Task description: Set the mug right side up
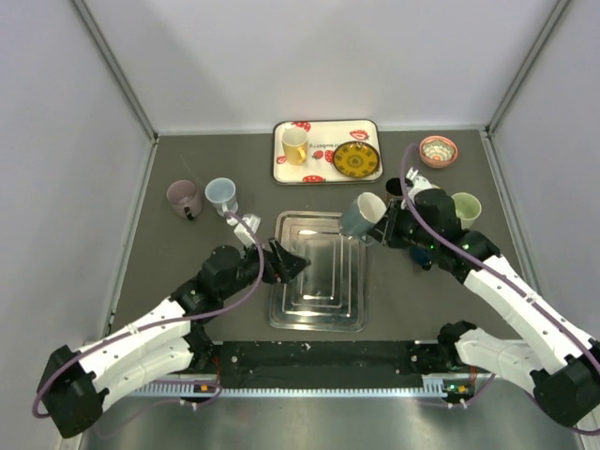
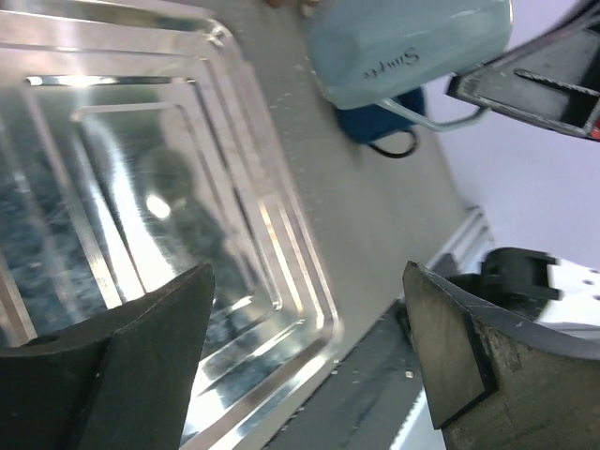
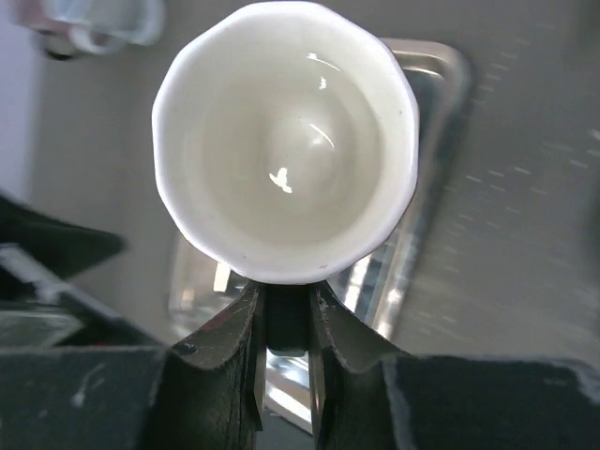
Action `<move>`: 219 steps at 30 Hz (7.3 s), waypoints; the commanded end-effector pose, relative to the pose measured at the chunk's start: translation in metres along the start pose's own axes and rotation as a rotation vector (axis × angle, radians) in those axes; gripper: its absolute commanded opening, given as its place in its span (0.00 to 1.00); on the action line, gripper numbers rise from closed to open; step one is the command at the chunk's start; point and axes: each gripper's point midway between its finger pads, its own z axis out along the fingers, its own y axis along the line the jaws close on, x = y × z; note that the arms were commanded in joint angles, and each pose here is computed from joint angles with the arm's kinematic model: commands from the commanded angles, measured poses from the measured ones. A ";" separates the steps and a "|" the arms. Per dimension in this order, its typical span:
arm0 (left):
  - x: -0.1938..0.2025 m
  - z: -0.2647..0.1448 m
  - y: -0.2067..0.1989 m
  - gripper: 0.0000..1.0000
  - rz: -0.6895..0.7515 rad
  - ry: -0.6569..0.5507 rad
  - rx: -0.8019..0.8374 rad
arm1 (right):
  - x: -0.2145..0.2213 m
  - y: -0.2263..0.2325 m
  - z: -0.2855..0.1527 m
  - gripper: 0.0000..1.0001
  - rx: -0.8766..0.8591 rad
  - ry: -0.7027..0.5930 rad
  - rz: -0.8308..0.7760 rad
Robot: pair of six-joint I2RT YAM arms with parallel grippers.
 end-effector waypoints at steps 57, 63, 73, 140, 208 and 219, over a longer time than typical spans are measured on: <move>-0.122 -0.048 -0.151 0.61 -0.264 -0.474 0.944 | -0.016 0.176 -0.098 0.00 -1.155 -0.139 0.302; -0.121 -0.044 -0.165 0.47 -0.259 -0.411 0.995 | -0.013 0.177 -0.095 0.00 -1.146 -0.112 0.286; -0.122 -0.044 -0.173 0.00 -0.247 -0.383 1.027 | -0.006 0.176 -0.092 0.00 -1.132 -0.079 0.267; -0.050 0.097 0.099 0.00 0.474 0.286 -0.720 | 0.045 0.004 -0.047 0.60 -0.129 -0.076 -0.149; -0.037 0.019 0.019 0.84 0.227 0.124 -0.235 | 0.038 -0.155 -0.022 0.56 0.691 0.063 0.104; -0.032 0.025 0.016 0.82 0.216 0.149 -0.213 | 0.048 -0.174 -0.005 0.51 0.723 0.100 0.129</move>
